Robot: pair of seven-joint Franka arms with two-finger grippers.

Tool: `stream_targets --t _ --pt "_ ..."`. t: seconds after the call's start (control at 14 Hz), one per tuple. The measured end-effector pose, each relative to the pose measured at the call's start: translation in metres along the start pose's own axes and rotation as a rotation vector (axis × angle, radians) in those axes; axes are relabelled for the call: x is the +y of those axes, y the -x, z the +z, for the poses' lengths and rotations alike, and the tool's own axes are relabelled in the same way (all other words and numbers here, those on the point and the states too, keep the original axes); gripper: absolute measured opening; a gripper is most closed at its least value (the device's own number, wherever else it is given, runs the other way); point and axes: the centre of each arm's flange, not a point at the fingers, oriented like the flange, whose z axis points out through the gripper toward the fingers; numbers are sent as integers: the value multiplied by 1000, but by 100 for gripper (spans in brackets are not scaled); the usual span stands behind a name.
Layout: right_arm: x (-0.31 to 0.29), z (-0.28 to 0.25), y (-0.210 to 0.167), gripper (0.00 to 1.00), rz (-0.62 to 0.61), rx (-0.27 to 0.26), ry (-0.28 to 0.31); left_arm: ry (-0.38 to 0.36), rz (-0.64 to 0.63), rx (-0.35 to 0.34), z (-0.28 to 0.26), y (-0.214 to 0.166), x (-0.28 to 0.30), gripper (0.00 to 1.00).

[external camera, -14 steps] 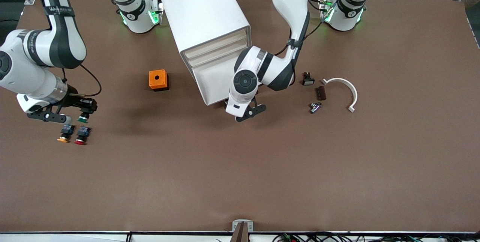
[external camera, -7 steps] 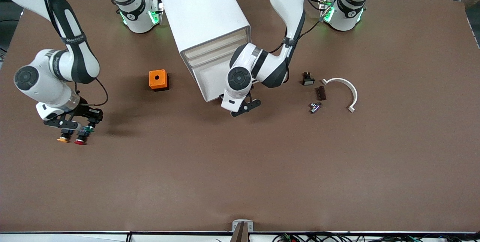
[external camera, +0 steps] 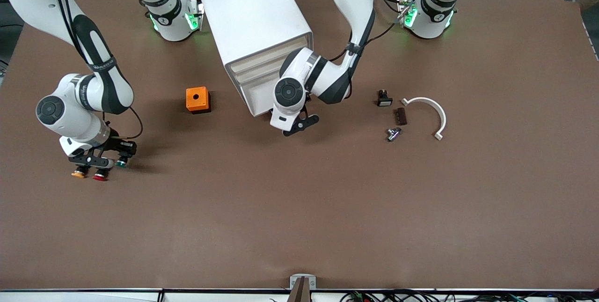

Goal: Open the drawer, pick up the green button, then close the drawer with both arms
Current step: 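Lower the green button beside the red button with the right gripper, then push the drawer closed with the left gripper while the right gripper releases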

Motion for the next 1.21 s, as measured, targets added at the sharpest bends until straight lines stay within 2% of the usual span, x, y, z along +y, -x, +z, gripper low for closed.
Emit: stream_targets --t 0.71,1.21 --pt "1 11 -27 42 1 14 4 -48 28 -84 29 46 6 100" --pt "1 17 -40 42 3 23 6 -36 7 -139 35 60 10 100"
